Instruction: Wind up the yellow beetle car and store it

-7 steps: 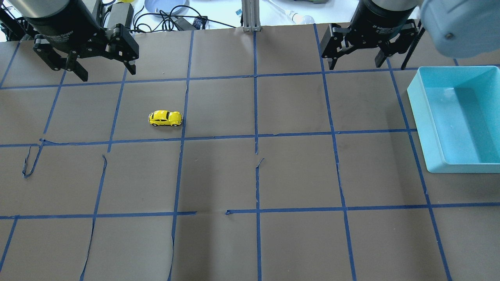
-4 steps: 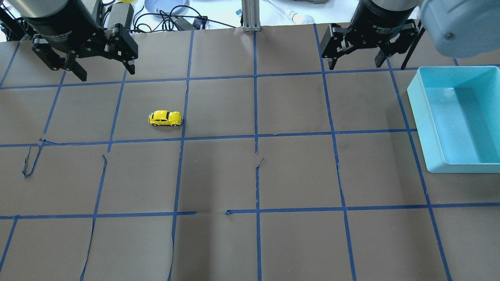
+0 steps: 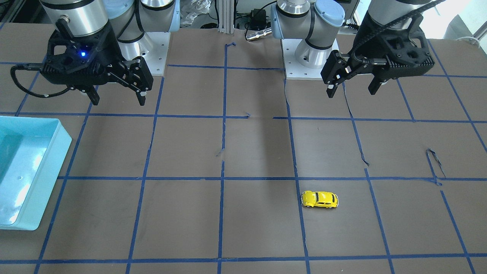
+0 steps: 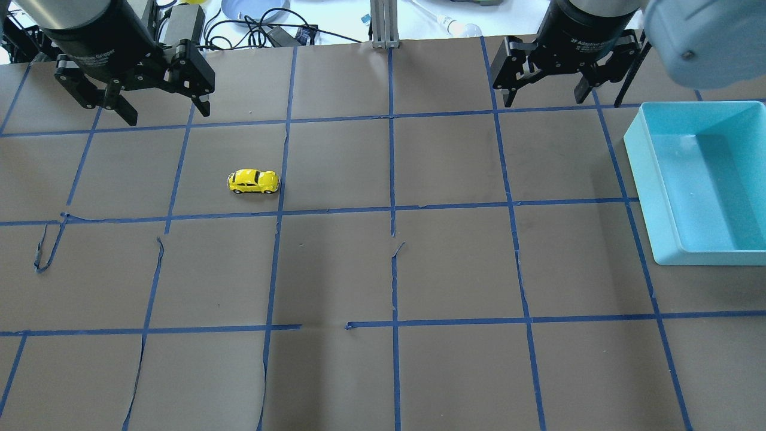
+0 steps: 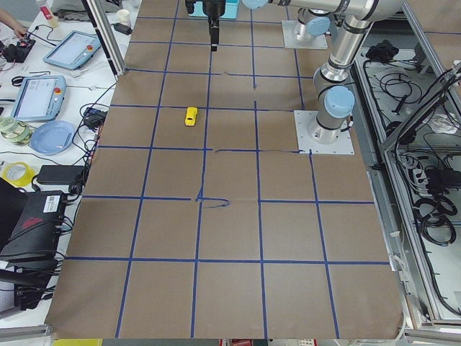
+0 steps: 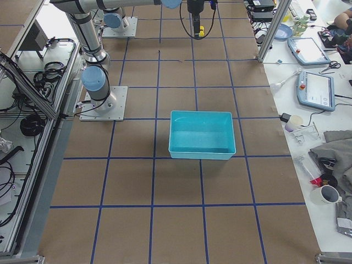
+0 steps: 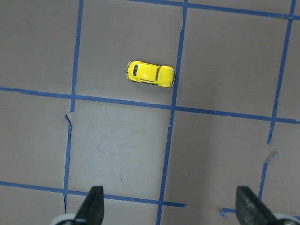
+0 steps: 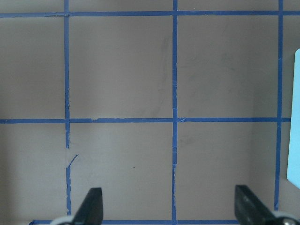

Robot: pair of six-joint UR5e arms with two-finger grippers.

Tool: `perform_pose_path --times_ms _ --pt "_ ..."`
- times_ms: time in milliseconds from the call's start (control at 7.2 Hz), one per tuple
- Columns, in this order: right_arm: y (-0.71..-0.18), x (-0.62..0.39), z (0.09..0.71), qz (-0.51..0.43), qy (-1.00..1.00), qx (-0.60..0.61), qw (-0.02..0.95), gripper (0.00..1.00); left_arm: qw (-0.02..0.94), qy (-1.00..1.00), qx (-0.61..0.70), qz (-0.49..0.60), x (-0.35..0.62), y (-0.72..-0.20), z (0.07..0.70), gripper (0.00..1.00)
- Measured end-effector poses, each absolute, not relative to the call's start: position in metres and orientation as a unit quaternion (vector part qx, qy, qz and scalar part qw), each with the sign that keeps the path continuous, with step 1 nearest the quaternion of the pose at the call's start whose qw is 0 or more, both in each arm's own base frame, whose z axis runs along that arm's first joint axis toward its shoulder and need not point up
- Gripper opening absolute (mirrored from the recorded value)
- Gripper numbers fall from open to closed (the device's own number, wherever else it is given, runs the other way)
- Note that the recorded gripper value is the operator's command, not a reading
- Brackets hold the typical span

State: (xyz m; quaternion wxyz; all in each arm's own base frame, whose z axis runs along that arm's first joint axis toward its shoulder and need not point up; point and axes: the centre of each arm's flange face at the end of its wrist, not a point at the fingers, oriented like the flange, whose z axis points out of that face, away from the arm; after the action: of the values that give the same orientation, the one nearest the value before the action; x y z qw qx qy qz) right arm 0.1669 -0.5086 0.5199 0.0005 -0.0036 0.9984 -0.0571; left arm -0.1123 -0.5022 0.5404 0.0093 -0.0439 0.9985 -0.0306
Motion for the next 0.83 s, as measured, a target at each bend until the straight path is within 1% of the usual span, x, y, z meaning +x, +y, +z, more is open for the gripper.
perform_pose_path --times_ms 278,417,833 --pt "-0.5085 0.1668 0.5194 -0.057 0.998 -0.004 0.000 1.00 0.012 1.000 -0.007 -0.026 -0.1119 -0.5026 0.5369 1.00" --pt "-0.5081 0.1667 0.5188 -0.056 0.998 -0.004 0.000 1.00 0.014 1.000 0.000 -0.027 -0.1116 -0.5022 0.5358 0.95" --pt "-0.5078 0.1667 0.5184 -0.056 0.998 -0.004 0.000 1.00 0.012 0.999 0.011 -0.043 -0.1115 -0.5054 0.5364 0.95"
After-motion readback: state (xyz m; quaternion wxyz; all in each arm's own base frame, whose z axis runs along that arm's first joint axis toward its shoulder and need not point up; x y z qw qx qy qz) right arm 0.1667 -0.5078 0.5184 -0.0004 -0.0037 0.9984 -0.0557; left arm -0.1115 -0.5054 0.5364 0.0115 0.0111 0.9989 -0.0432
